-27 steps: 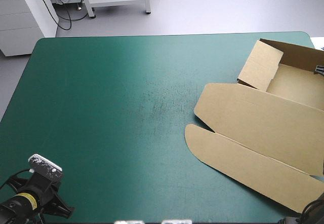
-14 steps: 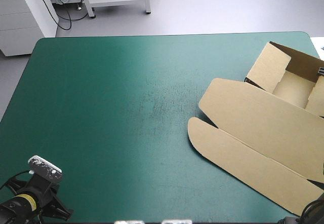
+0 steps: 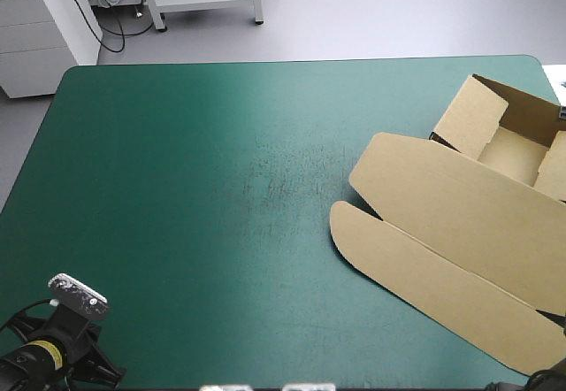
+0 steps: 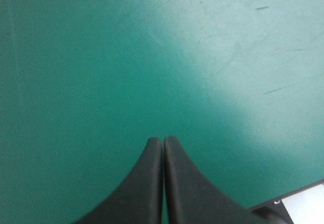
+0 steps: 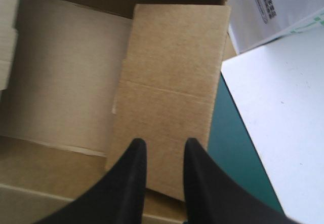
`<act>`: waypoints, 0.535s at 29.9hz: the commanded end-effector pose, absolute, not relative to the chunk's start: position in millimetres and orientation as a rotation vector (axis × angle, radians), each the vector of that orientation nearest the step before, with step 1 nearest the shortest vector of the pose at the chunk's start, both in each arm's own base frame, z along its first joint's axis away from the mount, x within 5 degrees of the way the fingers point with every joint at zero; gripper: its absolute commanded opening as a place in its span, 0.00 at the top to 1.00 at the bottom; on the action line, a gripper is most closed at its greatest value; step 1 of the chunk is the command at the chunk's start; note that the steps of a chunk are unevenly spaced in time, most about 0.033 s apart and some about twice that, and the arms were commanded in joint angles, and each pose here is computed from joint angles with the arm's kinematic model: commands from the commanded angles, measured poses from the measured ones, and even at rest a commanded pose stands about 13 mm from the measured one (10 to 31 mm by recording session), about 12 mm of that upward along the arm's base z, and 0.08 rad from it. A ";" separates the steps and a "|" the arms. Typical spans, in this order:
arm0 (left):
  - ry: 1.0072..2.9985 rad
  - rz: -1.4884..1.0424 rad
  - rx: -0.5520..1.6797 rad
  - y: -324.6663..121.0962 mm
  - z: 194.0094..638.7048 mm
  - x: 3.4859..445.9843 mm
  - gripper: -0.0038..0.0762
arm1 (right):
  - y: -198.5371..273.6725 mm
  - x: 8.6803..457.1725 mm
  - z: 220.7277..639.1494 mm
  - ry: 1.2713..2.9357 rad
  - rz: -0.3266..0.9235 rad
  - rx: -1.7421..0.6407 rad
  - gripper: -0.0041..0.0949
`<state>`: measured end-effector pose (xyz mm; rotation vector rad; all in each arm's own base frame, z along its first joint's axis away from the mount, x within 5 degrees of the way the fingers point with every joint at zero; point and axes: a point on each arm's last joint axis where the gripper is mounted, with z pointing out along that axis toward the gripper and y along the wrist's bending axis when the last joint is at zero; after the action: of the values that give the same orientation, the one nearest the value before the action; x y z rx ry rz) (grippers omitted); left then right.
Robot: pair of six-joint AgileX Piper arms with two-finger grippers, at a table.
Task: Fold the box
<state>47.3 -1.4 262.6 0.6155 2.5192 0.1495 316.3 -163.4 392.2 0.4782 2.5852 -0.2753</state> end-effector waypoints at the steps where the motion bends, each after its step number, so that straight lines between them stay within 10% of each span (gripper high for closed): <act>1: 2.487 0.161 0.599 -1.1 270.4 50.1 0.96 | -142.5 287.5 440.5 2.412 -0.218 0.424 0.96; 16: 2.381 0.036 0.584 -11.2 275.8 56.2 0.96 | -58.4 149.4 432.9 2.280 -0.156 0.327 0.96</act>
<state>50.5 -6.4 265.2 0.6073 2.4621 0.0865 173.6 -74.6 430.9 0.3845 2.3935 -0.1309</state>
